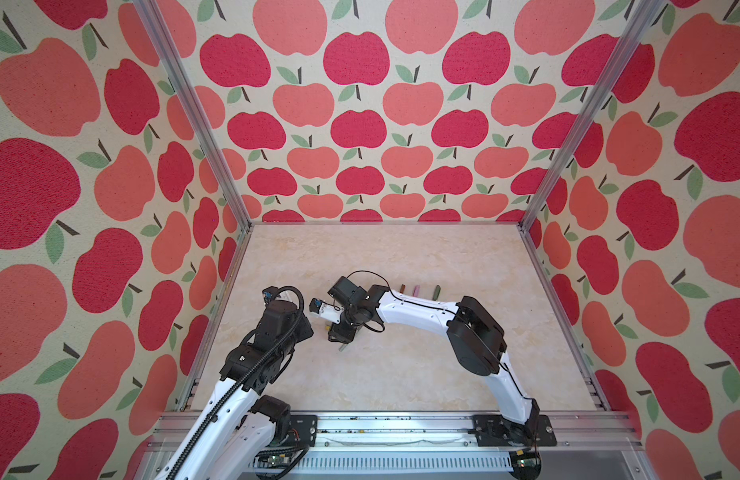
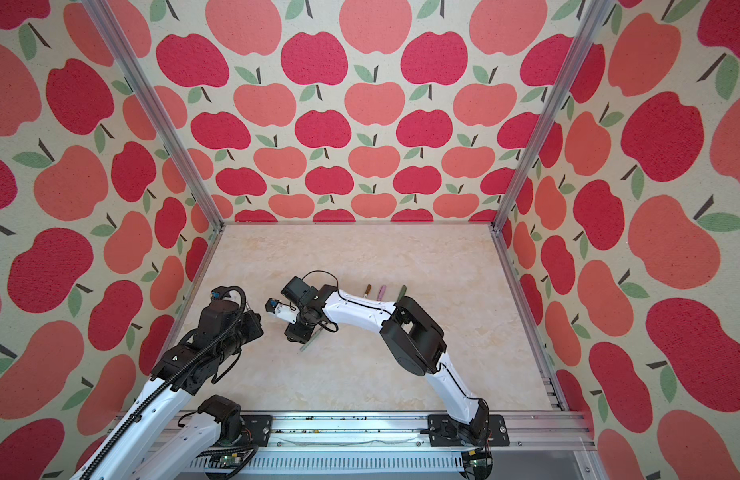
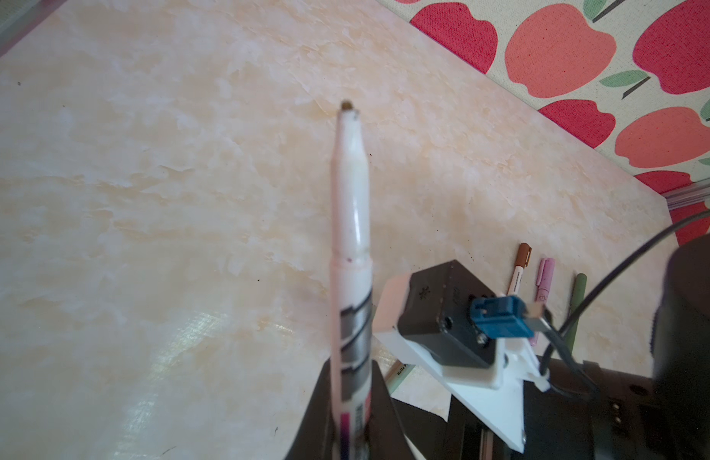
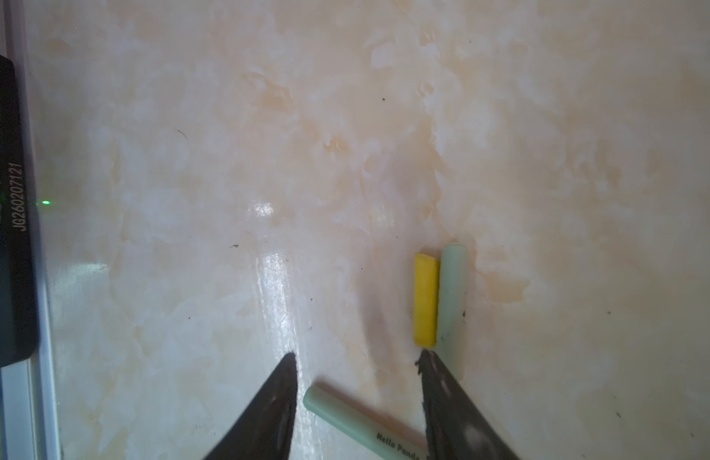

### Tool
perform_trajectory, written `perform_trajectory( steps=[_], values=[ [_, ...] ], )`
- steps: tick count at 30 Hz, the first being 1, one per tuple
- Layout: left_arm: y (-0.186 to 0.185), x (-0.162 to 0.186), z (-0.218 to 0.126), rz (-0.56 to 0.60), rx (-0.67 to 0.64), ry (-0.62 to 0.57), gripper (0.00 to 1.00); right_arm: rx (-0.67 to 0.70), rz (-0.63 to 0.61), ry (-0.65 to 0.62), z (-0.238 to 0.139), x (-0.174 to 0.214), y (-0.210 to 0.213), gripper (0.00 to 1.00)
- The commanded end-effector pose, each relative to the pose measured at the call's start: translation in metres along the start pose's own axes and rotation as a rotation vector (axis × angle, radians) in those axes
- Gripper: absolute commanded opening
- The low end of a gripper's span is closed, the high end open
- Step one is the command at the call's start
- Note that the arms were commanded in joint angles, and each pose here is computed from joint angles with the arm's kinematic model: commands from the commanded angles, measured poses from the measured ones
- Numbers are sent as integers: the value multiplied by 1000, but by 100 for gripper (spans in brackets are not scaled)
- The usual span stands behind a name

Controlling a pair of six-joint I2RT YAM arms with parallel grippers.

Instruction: Insert the pens into the pen caps

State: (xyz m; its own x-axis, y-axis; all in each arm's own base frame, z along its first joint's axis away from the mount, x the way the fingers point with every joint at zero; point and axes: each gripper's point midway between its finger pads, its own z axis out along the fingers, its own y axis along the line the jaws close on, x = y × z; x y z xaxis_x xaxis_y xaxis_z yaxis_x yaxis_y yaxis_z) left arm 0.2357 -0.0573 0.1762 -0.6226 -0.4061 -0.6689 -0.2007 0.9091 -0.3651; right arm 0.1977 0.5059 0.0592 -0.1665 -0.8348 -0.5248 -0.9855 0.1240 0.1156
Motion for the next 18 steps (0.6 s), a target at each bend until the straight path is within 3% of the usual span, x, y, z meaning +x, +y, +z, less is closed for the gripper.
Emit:
perform_trajectory(
  steps=[1,18],
  values=[
    [4,-4,-5,4,-19,-12,0,-19,46,18,9,3,-8,52],
    [6,-4,-6,7,-30,-9,0,-36,76,32,31,6,-23,51]
  ],
)
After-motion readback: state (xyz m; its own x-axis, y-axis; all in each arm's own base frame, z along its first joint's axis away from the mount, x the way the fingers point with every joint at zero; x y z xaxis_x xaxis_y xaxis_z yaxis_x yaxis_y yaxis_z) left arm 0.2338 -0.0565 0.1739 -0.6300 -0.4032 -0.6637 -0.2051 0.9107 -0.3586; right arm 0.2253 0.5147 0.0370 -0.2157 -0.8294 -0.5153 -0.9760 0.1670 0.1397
